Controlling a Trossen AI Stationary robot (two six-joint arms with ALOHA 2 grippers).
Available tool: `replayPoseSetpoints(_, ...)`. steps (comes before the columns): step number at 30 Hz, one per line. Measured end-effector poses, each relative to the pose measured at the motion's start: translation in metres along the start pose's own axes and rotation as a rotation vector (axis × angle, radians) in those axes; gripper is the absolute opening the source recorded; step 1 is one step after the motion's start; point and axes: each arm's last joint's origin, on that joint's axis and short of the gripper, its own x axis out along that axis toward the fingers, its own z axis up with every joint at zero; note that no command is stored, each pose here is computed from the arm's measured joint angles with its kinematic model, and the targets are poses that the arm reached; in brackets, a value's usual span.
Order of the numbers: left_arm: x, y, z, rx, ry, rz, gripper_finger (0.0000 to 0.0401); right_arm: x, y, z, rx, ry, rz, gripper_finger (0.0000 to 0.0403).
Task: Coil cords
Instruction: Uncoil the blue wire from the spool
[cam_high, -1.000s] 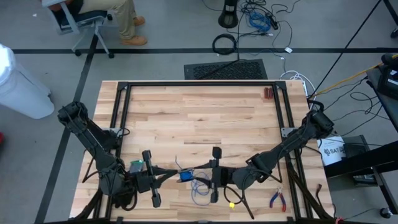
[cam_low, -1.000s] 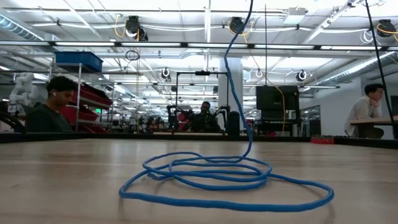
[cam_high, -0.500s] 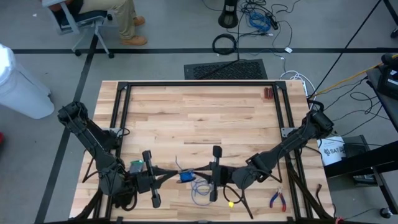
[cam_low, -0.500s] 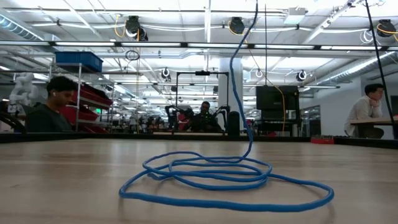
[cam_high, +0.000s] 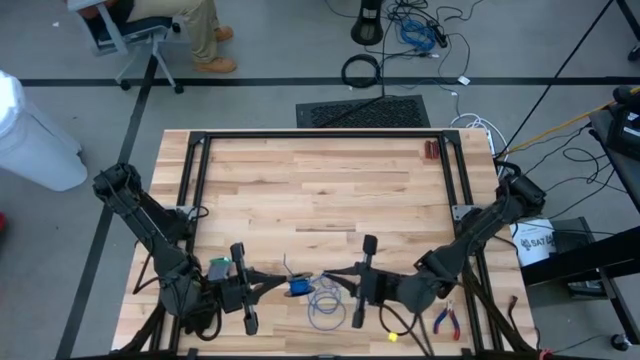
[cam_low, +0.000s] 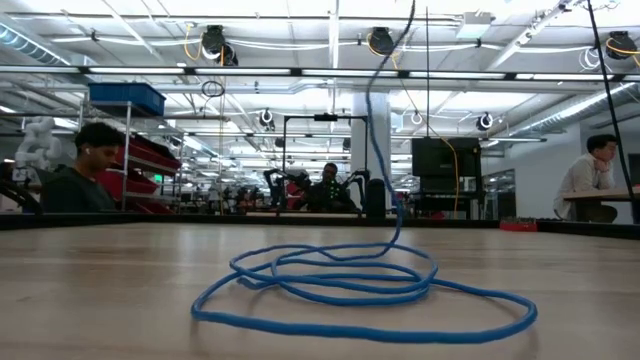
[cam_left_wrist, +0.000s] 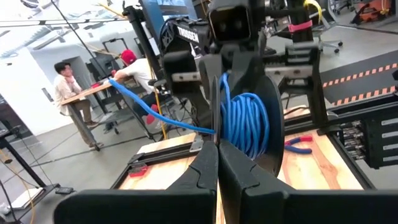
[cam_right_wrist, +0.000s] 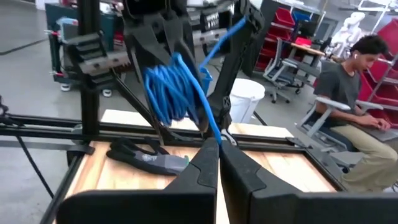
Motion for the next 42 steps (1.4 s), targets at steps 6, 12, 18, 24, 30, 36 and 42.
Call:
replayPoseSetpoints(6, 0.006, 0.005, -0.002, 0.000, 0.017, 0.046, 0.0002, -0.008, 0.004, 0.006, -0.015, -0.029, 0.069, 0.0000)
replayPoseSetpoints(12, 0.015, 0.011, -0.009, -0.007, 0.055, 0.108, 0.0002, -0.006, 0.006, 0.009, -0.024, -0.073, 0.227, 0.0000)
replayPoseSetpoints(18, 0.017, 0.010, -0.012, 0.001, 0.062, 0.116, 0.0002, -0.006, 0.006, 0.010, -0.028, -0.078, 0.223, 0.0000)
replayPoseSetpoints(24, 0.022, 0.011, -0.016, 0.010, 0.086, 0.165, 0.0002, -0.006, 0.006, 0.012, -0.010, -0.096, 0.247, 0.0000)
replayPoseSetpoints(30, 0.029, 0.012, -0.020, -0.002, 0.096, 0.184, 0.0002, -0.003, 0.007, 0.009, -0.018, -0.086, 0.245, 0.0000)
replayPoseSetpoints(36, 0.029, 0.013, -0.018, -0.040, 0.089, 0.196, 0.0002, 0.015, 0.012, -0.009, -0.055, -0.041, 0.223, 0.0000)
replayPoseSetpoints(42, 0.029, 0.014, -0.017, -0.052, 0.085, 0.198, 0.0002, 0.034, 0.008, -0.022, -0.034, -0.007, 0.248, 0.0000)
